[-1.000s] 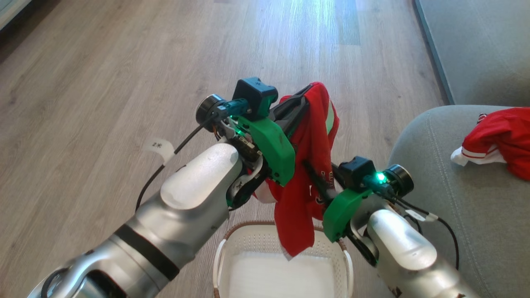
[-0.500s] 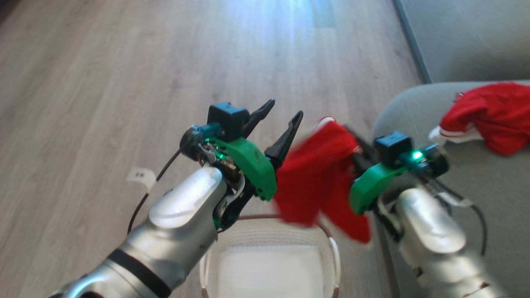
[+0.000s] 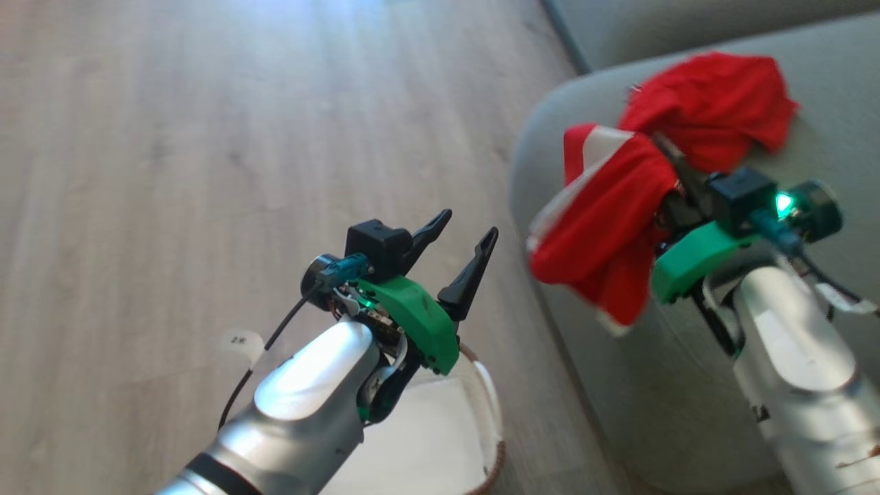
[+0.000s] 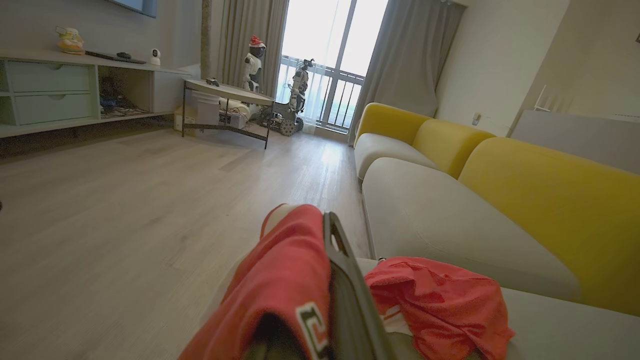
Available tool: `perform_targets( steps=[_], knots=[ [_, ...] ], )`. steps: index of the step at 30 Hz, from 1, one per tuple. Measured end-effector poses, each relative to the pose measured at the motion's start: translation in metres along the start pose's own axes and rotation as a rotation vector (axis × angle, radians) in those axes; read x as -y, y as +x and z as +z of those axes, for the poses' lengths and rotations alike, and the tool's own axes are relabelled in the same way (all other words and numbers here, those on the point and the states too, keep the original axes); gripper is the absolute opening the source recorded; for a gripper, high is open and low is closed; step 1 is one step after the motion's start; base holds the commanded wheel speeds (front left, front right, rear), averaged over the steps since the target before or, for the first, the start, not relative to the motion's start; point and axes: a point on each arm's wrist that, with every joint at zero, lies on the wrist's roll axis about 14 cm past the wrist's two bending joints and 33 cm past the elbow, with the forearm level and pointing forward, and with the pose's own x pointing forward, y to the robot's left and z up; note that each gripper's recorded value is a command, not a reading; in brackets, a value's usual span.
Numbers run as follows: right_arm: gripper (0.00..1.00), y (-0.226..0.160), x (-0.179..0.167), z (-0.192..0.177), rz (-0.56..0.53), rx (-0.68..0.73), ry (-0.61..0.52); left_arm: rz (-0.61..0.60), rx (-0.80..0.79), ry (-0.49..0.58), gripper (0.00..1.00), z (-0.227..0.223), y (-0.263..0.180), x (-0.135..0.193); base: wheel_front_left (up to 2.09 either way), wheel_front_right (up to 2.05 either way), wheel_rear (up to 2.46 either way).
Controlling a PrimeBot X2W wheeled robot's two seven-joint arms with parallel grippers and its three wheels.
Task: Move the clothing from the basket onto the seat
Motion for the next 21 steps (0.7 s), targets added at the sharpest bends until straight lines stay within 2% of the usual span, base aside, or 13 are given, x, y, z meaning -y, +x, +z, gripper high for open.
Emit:
perform_targets(
  steps=[8,12,16,21],
  knots=[
    [0.0,-0.021,0.058,0.004,-0.131,-0.013,-0.043,-0.134,-0.019,-0.031,1.0,-0.016,0.033,0.036,0.0,0.0,0.0],
    [0.0,-0.023,0.064,-0.007,-0.145,-0.048,-0.037,-0.176,-0.022,-0.048,1.0,-0.024,0.042,0.046,0.0,0.0,0.0],
    [0.0,-0.004,0.074,-0.004,-0.145,-0.055,-0.048,-0.19,-0.025,-0.065,1.0,-0.033,0.049,0.043,0.0,0.0,0.0],
    [0.0,0.038,0.104,0.029,-0.151,-0.002,-0.136,-0.175,-0.021,-0.075,1.0,-0.04,0.051,0.03,0.0,0.0,0.0]
  ],
)
